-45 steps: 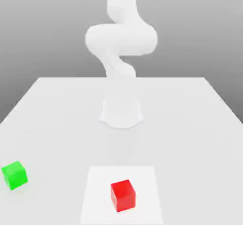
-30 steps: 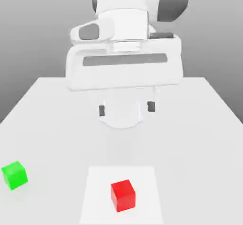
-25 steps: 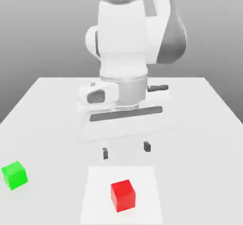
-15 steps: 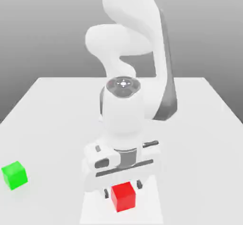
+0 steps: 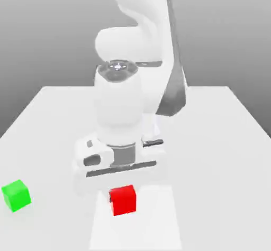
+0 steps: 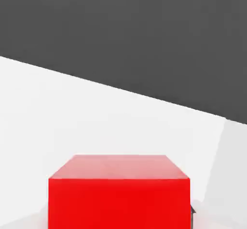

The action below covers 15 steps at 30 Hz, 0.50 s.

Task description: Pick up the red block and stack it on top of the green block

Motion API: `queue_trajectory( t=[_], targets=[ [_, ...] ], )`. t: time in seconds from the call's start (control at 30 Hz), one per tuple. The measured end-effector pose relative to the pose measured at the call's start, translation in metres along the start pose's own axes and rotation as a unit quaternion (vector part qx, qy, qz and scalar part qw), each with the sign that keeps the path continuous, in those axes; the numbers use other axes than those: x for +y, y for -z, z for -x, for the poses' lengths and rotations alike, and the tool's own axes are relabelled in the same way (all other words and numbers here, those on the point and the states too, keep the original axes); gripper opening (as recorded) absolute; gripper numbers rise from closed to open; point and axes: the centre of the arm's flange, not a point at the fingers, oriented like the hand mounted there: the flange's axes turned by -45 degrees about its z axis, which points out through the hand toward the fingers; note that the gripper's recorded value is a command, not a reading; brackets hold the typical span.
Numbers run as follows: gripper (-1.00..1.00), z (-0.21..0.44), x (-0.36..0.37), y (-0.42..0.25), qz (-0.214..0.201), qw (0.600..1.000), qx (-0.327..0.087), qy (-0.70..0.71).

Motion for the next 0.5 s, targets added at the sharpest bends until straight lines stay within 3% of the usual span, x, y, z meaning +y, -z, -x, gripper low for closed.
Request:
queue_trajectory(
  t=[0.23,0.37,0.4,0.5],
  targets=[
    [-1.0,0.091,0.179,0.018,-0.002,0.976,0.001,-0.219],
    [-1.0,0.102,0.196,-0.021,-0.002,0.971,0.002,-0.24],
    [1.0,0.104,0.196,-0.033,-0.002,0.97,0.001,-0.241],
    [1.0,0.104,0.196,-0.033,-0.002,0.97,0.001,-0.241]
  ],
)
